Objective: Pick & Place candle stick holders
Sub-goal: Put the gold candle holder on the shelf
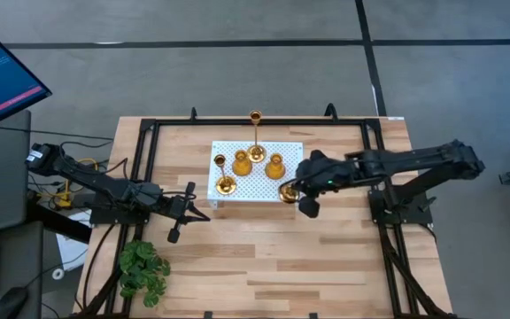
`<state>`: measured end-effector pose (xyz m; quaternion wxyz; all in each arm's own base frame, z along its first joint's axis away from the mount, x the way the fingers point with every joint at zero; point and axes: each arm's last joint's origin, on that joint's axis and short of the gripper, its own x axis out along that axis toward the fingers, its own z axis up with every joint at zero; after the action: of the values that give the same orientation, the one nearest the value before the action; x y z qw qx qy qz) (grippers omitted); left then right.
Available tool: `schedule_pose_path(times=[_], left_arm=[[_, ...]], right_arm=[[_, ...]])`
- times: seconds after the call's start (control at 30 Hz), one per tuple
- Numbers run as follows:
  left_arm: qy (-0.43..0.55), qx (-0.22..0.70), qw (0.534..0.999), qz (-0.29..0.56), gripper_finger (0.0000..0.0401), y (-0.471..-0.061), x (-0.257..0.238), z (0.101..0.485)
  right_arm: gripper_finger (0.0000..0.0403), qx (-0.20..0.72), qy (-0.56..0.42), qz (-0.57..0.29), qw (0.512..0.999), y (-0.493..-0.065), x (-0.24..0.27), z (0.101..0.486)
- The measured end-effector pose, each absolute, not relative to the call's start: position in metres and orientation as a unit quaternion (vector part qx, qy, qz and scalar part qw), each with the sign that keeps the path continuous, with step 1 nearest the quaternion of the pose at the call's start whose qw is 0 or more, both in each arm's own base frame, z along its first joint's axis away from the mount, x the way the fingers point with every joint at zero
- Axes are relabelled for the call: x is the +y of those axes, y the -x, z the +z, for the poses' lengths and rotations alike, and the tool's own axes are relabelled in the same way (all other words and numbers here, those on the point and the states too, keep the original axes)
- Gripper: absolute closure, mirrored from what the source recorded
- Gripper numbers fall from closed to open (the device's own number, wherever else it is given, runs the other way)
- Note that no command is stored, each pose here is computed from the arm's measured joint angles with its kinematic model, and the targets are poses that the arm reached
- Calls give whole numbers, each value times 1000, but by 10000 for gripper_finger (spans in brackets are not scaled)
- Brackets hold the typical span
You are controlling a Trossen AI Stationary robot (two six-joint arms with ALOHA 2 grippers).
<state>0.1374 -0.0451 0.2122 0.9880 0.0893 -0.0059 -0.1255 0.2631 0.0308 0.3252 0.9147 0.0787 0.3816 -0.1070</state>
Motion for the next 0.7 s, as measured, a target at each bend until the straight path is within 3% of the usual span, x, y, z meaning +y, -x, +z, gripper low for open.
schedule_pose_path(times=[0.3, 0.7], left_arm=[[-88, -6, 988, -126, 393, -137, -45, 212], [-88, -5, 988, -126, 393, -137, -45, 212]], right_arm=[[403, 418, -70, -138, 895, -283, 13, 303], [403, 420, -81, -155, 890, -284, 4, 301]])
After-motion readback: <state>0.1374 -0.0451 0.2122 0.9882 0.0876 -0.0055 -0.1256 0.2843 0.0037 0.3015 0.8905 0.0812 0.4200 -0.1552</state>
